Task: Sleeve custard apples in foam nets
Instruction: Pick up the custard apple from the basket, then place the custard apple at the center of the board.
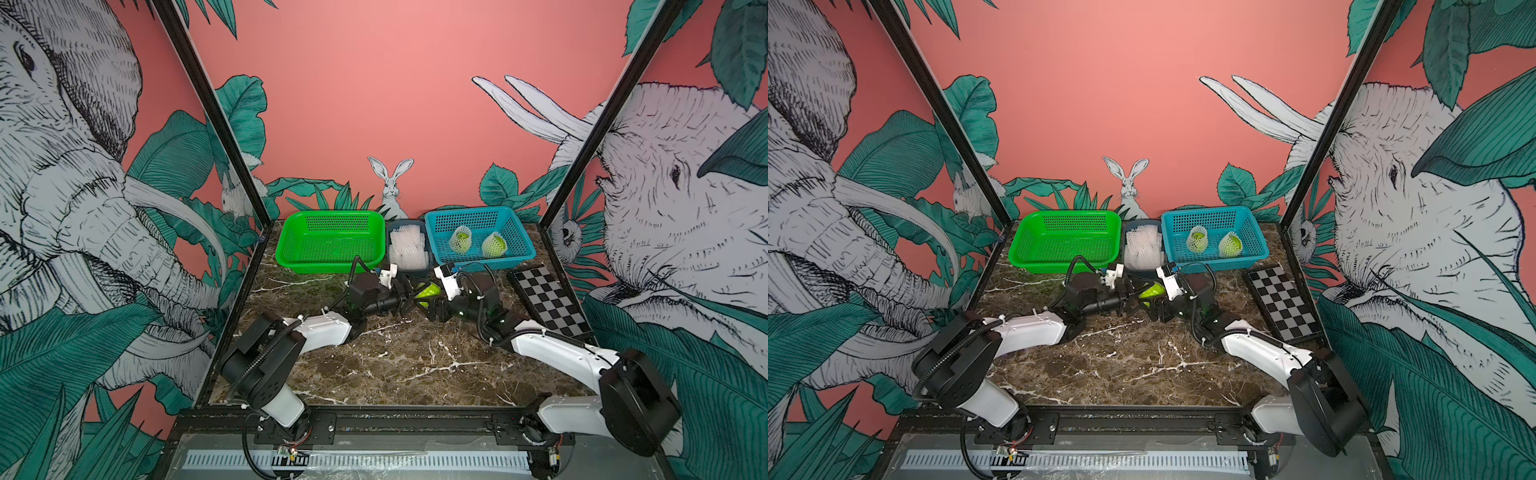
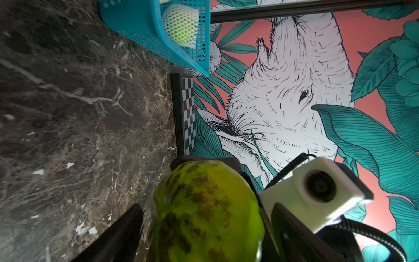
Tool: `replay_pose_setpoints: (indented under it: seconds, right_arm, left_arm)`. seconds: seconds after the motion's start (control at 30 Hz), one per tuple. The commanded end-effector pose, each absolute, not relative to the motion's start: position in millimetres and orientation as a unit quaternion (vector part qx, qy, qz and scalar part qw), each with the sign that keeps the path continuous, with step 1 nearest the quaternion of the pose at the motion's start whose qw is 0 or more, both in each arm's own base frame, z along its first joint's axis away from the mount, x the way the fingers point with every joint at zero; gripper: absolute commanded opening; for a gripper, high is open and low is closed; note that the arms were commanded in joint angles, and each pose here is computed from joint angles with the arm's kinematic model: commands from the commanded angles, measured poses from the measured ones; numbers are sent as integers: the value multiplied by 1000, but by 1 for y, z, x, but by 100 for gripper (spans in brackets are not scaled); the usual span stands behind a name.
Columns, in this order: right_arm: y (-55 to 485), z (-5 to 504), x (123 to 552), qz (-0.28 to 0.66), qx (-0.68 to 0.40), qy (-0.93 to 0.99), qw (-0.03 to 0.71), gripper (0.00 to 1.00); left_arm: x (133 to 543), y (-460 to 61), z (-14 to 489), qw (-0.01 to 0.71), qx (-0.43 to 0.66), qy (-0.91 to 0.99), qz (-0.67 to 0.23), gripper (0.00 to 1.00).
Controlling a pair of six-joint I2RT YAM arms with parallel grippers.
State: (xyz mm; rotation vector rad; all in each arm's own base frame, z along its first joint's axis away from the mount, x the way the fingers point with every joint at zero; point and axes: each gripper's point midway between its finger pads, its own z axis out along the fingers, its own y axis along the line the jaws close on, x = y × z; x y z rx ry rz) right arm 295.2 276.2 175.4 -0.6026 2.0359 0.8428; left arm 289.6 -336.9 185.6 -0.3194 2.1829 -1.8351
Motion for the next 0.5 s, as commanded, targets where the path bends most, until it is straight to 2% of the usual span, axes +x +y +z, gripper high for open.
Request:
replay_pose_setpoints:
  seconds: [0.0,0.27,0.37,0.47]
  right_arm:
    - [271,177,292,304,-246,845,365,70]
    - [257,131,271,216,-256,930,150,71]
    - [256,119,267,179,-279,938,105,70]
    - [256,109,268,138,-296,940,101,70]
  left_arm:
    - [300,-304,187,183,-141,754,-615,91]
    - [289,-226,149,248,-170,839,-454,91]
    - [284,-213,145,257,-169,853,-423,91]
    - [279,-208,136,253,-175,858,-412,91]
